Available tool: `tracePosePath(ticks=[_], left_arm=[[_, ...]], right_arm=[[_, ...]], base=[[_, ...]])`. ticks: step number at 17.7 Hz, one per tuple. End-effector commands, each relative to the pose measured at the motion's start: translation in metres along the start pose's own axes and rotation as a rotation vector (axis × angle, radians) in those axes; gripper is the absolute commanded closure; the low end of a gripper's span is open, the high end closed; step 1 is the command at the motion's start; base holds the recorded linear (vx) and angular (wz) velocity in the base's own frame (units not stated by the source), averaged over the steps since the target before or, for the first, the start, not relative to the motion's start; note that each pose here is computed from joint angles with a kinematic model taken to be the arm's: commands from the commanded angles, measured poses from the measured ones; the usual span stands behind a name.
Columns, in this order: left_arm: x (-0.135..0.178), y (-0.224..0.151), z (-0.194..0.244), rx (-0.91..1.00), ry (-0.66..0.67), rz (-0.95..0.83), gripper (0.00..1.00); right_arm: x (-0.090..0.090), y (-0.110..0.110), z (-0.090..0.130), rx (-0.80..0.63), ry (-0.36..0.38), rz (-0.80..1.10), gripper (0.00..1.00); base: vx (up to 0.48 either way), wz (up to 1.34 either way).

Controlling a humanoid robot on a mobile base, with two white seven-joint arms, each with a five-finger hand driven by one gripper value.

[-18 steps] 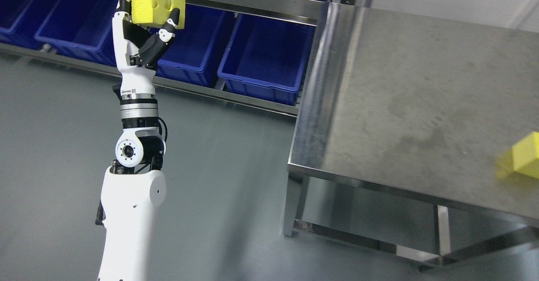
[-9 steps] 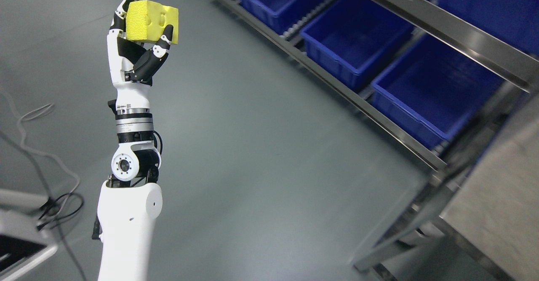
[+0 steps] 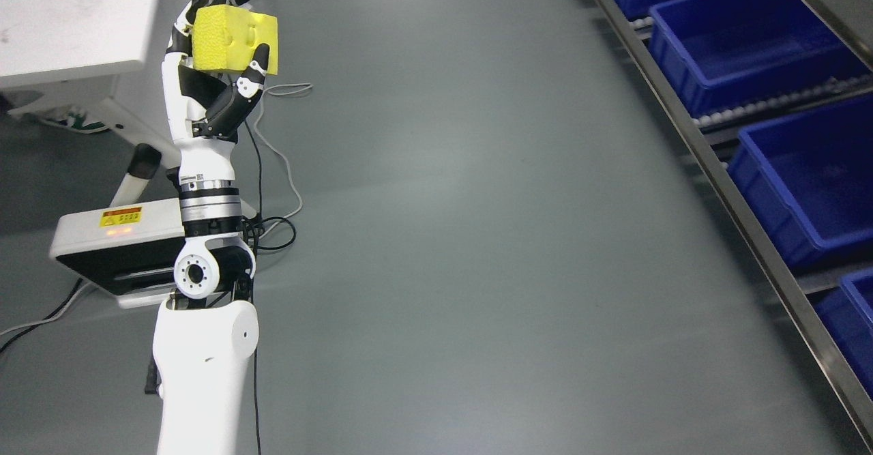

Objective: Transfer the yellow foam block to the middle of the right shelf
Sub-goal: 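Hold the cube raised in the left hand while turning toward the shelves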

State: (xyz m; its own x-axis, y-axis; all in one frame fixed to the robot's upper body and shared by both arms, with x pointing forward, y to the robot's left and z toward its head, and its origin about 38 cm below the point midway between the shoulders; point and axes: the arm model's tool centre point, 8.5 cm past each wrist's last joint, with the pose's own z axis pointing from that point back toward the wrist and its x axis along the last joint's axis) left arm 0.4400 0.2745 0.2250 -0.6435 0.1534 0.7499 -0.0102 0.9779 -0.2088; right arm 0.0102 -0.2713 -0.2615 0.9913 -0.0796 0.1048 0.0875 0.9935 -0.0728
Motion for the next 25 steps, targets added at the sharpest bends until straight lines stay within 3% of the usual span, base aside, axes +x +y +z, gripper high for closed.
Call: tracePosePath(ticks=[1,25], left_arm=[[0.0092,0.0134,-0.0008,0.016,-0.035,-0.024,0.67],[0.0126,0.0086,-0.0033,0.003,-0.050,-0.019,0.67]], right_arm=[[0.0078,-0.0108,-0.0006,-0.013,-0.020,0.002,0.00],[0.0079,-0.0108,-0.0006,-0.013,-0.020,0.002,0.00]], base=[[0.173,0.76],[0.243,0.02]])
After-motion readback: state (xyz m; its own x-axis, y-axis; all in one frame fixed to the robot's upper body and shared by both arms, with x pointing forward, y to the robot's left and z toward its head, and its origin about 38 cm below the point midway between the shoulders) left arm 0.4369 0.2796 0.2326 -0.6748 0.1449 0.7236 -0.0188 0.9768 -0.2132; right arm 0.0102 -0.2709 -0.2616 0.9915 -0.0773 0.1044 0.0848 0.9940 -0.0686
